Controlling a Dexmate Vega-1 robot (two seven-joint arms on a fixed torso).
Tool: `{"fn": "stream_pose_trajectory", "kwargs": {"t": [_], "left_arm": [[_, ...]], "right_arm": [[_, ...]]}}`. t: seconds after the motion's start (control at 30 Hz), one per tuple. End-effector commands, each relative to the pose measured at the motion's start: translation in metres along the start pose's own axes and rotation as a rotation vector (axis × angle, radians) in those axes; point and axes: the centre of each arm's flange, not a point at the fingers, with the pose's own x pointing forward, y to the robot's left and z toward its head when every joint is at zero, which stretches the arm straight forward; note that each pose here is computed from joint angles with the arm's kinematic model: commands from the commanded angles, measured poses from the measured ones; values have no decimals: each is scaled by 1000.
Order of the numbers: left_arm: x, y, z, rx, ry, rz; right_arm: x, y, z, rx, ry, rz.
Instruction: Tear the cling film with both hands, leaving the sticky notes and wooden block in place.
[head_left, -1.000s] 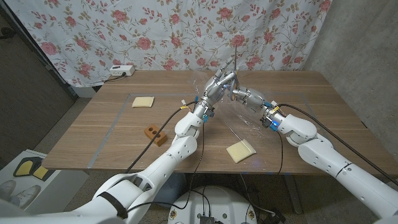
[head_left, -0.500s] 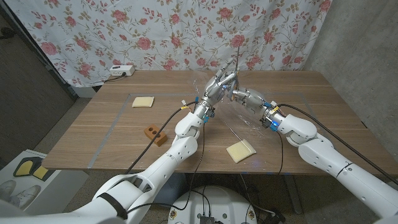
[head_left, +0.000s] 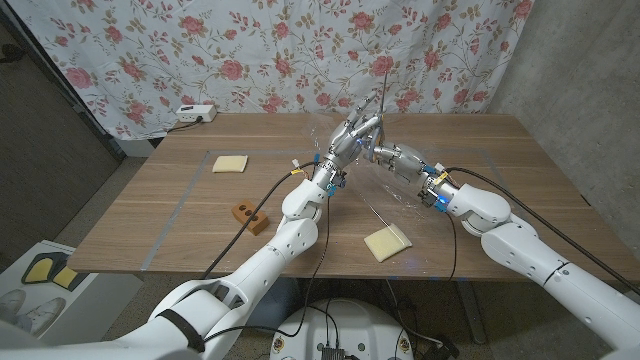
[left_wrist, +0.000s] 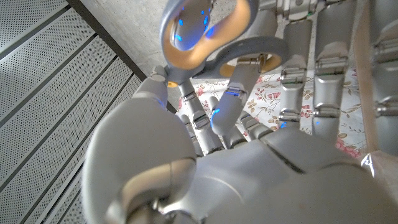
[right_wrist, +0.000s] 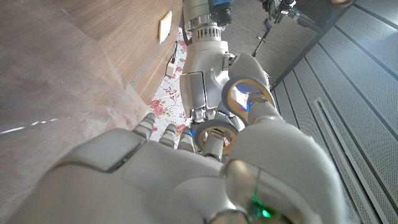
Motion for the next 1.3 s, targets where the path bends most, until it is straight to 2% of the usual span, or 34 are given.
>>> {"fn": "stream_pose_trajectory", "kwargs": {"t": [0.03,0.3,0.63,1.3], "left_arm": [[-2,-2,-1,11,6,0],[-2,-5,-2,40,7,7],[-2,-6,-4,42,10,14],[-4,-3,-4,76,13,35]], "right_arm": [[2,4,0,-2,4,15],[3,6,1,-15,22,-3],[8,8,-2,8,9,-6],[11,12,-4,31,21,-7]]}}
